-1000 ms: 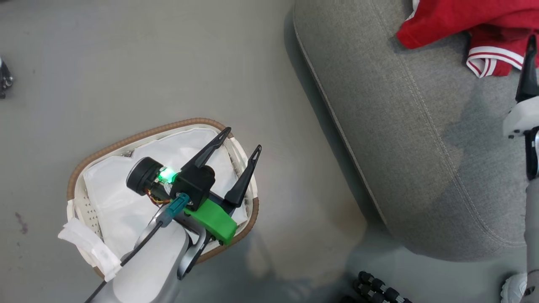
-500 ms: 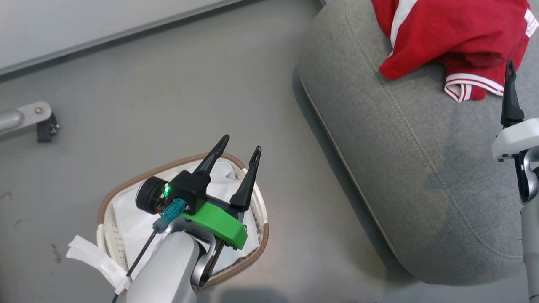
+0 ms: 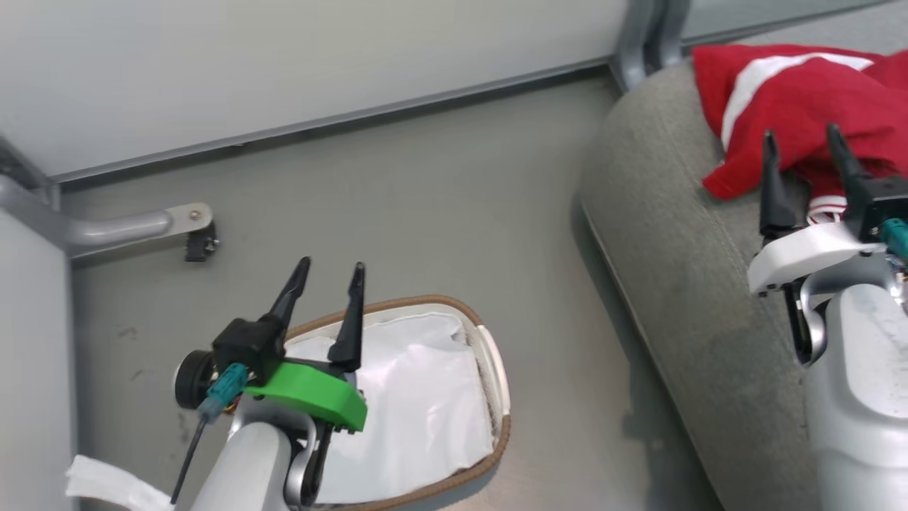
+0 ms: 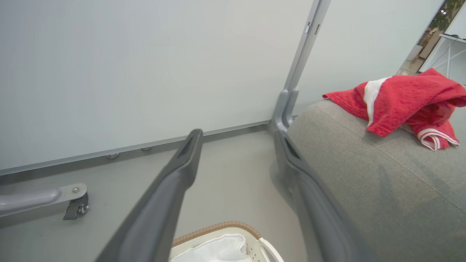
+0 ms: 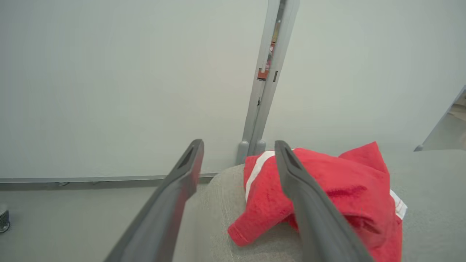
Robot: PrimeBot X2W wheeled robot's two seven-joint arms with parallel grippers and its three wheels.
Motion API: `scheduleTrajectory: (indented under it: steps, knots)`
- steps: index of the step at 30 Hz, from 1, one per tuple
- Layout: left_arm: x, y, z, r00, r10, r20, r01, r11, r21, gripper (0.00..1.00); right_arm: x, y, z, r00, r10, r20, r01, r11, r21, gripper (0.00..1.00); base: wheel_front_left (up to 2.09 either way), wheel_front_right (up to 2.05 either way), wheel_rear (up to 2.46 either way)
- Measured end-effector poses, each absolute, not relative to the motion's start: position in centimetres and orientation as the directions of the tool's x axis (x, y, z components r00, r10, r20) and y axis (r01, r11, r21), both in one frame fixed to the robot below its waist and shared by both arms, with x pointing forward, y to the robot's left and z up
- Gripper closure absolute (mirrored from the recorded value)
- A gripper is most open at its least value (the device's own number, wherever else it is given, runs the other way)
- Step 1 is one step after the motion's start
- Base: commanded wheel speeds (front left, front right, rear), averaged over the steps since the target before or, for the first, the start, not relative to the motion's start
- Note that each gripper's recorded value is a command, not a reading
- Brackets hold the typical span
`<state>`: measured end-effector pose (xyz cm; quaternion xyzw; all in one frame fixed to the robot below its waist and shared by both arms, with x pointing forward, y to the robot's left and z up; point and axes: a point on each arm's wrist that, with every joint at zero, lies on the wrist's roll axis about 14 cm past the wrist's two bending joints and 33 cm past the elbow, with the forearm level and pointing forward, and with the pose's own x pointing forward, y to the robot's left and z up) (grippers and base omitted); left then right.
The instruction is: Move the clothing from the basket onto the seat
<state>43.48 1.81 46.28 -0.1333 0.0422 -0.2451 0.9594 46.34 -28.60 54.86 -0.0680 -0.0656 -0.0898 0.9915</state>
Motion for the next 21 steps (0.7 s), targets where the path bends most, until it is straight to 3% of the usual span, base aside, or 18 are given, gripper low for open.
scheduleTrajectory:
  steps: [9,21]
  knots:
    - [40.9,12.3,46.0,0.981,-0.187,-0.050,0.169,0.954,-0.250,0.00,45.9,-19.6,53.3,0.992,0.023,0.127,-0.023,1.000,-0.004,0.00,0.00,0.00,0.00]
    - [35.9,17.0,46.0,0.997,-0.046,-0.059,0.031,0.974,-0.223,0.00,41.0,-16.0,50.6,0.992,0.103,0.074,-0.113,0.984,0.139,0.00,0.00,0.00,0.00]
